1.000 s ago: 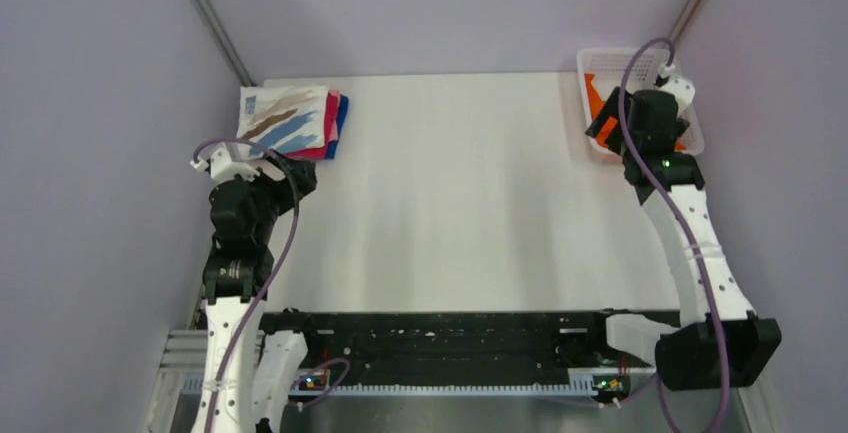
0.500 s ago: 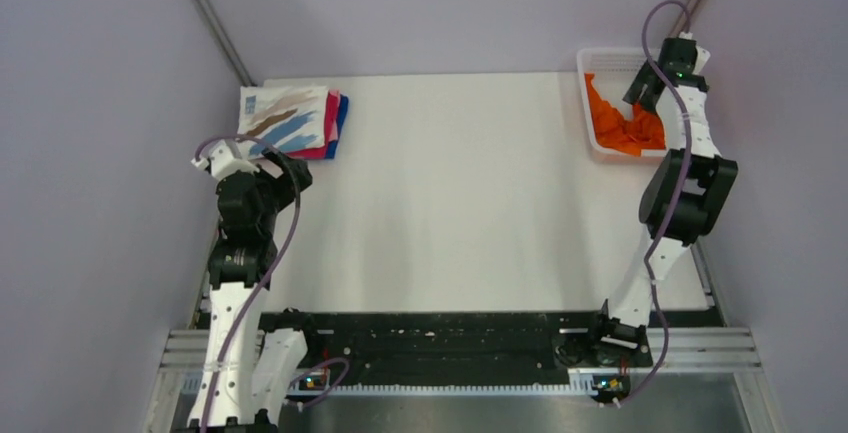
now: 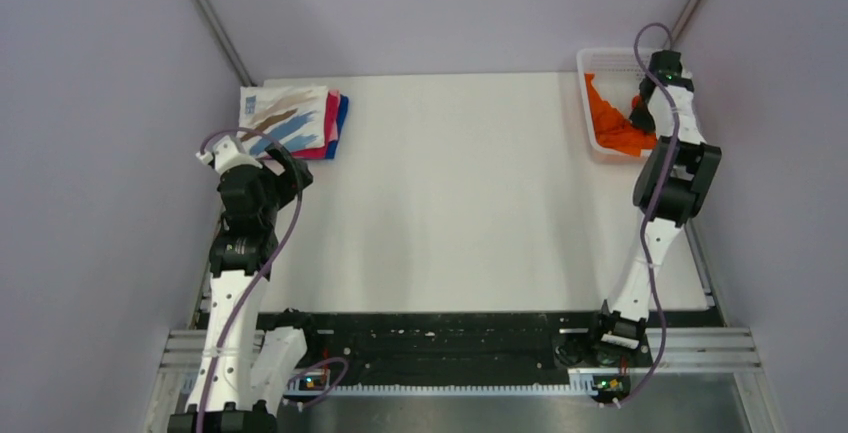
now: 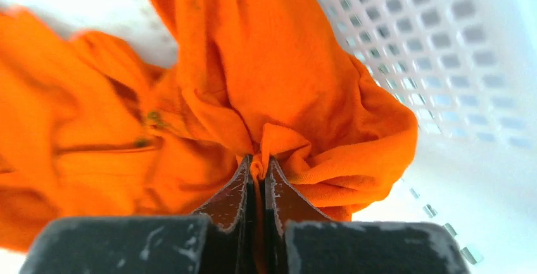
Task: Fold and stack the t-shirts
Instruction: Grab crumpled tshirt from bin with the right arm, then move the tshirt to the center of the board
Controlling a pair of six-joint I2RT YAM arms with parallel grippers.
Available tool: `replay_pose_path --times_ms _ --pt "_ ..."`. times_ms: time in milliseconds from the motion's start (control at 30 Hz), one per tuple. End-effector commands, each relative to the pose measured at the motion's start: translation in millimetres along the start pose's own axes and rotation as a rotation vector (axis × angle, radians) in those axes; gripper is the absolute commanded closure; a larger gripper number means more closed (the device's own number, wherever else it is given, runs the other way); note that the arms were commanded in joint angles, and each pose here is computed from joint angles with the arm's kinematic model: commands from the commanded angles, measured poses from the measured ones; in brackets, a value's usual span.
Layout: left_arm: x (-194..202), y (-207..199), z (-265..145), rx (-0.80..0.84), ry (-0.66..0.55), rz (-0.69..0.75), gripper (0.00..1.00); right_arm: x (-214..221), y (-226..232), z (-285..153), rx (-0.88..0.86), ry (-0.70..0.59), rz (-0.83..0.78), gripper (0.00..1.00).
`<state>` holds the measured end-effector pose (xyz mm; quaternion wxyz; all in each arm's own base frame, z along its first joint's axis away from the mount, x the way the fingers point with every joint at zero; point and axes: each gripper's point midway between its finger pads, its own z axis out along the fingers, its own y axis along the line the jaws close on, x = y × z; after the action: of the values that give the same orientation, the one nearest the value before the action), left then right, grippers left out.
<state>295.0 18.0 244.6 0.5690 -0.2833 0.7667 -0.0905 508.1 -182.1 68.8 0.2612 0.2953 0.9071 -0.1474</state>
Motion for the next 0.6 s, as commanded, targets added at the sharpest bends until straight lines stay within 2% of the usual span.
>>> replay_pose_path --times_ms 0,100,200,300,400,500,567 --pt "-20.1 -13.7 -7.9 0.042 -0.050 -0.013 0.01 -101.5 23.9 -104.8 -0.244 -0.278 0.111 1.00" --pt "-15.9 -19.0 -10.1 0.078 -0.038 -0.035 0.01 -143.9 41.2 -209.5 -0.461 -0.472 0.138 1.00" --pt "-12.6 -29.1 -11.8 0.125 -0.012 -0.067 0.01 -143.2 79.8 -329.1 -0.803 -0.614 0.054 1.00" --pt "-8.5 -41.4 -15.1 0.181 0.031 -0.088 0.01 -105.3 119.0 -433.2 -1.090 -0.679 -0.089 1.00" --pt "-1.8 -44.4 -13.0 0.189 0.070 -0.107 0.01 -54.5 154.8 -513.9 -1.291 -0.718 -0.220 1.00" --pt "7.0 -40.3 -8.9 0.148 0.136 -0.108 0.01 -3.9 180.1 -578.5 -1.500 -0.729 -0.340 1.00" --pt "14.7 -38.1 -8.1 0.125 0.190 -0.103 0.01 18.2 189.7 -605.1 -1.594 -0.725 -0.384 1.00"
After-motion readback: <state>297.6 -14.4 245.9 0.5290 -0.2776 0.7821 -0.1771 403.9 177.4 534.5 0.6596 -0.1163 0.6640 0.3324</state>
